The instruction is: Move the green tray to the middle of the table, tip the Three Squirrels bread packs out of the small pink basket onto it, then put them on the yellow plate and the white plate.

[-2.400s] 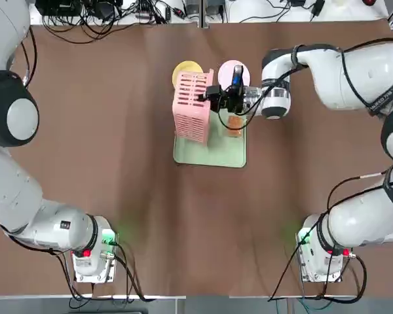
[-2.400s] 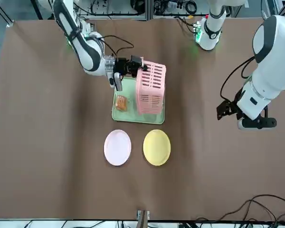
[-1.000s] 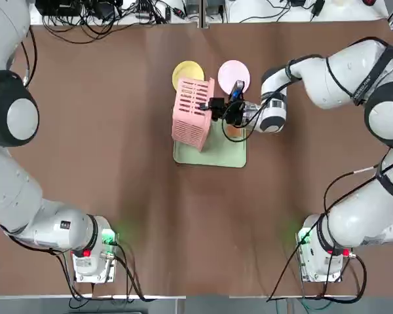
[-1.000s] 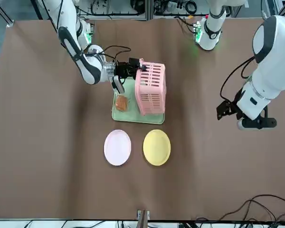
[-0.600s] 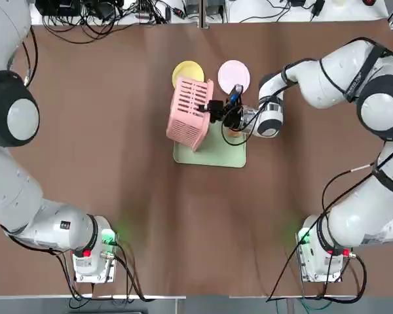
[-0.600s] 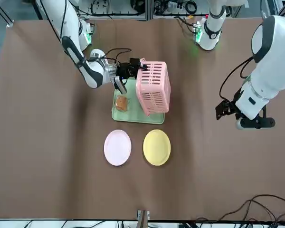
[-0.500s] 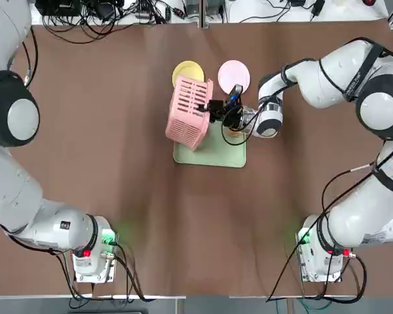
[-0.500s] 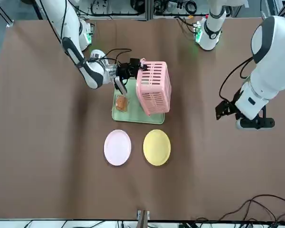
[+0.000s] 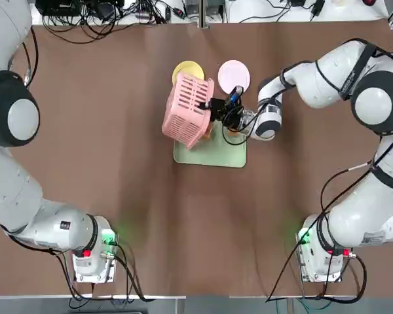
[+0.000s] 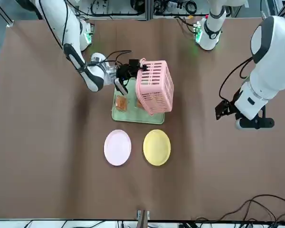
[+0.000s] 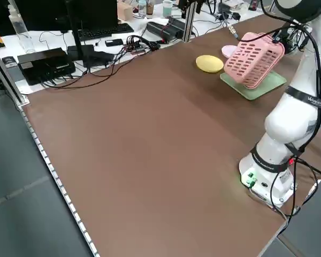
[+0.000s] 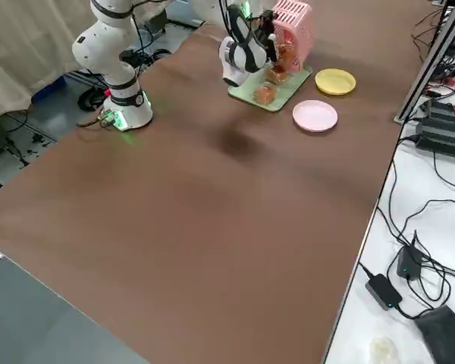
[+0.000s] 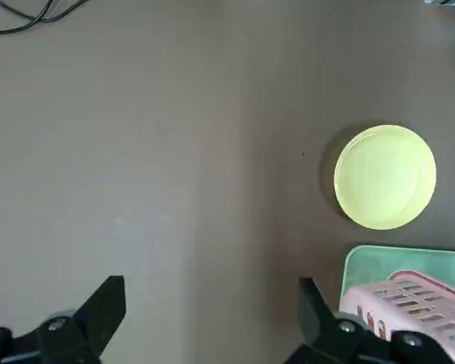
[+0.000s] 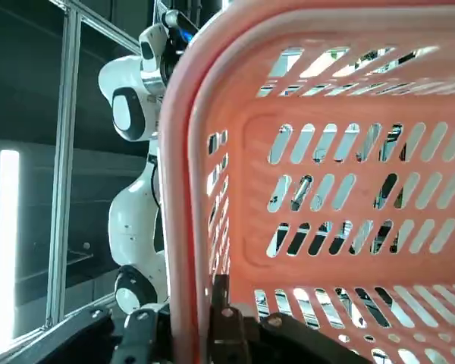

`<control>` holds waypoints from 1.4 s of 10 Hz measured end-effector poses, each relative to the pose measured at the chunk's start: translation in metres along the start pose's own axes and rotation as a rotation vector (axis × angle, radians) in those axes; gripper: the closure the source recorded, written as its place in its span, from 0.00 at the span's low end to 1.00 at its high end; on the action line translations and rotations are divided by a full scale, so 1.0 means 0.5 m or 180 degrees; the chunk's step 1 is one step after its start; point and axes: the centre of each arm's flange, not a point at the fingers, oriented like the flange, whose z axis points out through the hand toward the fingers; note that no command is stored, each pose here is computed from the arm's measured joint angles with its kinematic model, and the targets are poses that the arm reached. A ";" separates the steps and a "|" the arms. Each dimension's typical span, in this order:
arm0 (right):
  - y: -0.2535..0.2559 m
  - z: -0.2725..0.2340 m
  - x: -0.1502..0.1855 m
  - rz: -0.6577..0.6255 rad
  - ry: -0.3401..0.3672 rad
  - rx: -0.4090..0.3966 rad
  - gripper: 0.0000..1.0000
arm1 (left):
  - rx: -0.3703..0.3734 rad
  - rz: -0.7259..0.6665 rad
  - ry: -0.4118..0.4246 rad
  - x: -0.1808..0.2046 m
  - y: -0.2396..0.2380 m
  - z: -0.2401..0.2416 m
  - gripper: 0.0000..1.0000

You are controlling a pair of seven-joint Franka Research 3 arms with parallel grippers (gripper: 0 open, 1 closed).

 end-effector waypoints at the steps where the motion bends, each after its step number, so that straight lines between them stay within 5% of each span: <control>1: 0.000 -0.003 0.003 -0.0006 0.0010 -0.0005 0.93 | 0.0001 0.0000 0.0000 0.000 0.000 0.000 0.00; 14: -0.003 -0.137 0.031 -0.0018 -0.0065 0.0038 0.93 | 0.0002 0.0001 -0.0001 0.000 0.000 0.001 0.00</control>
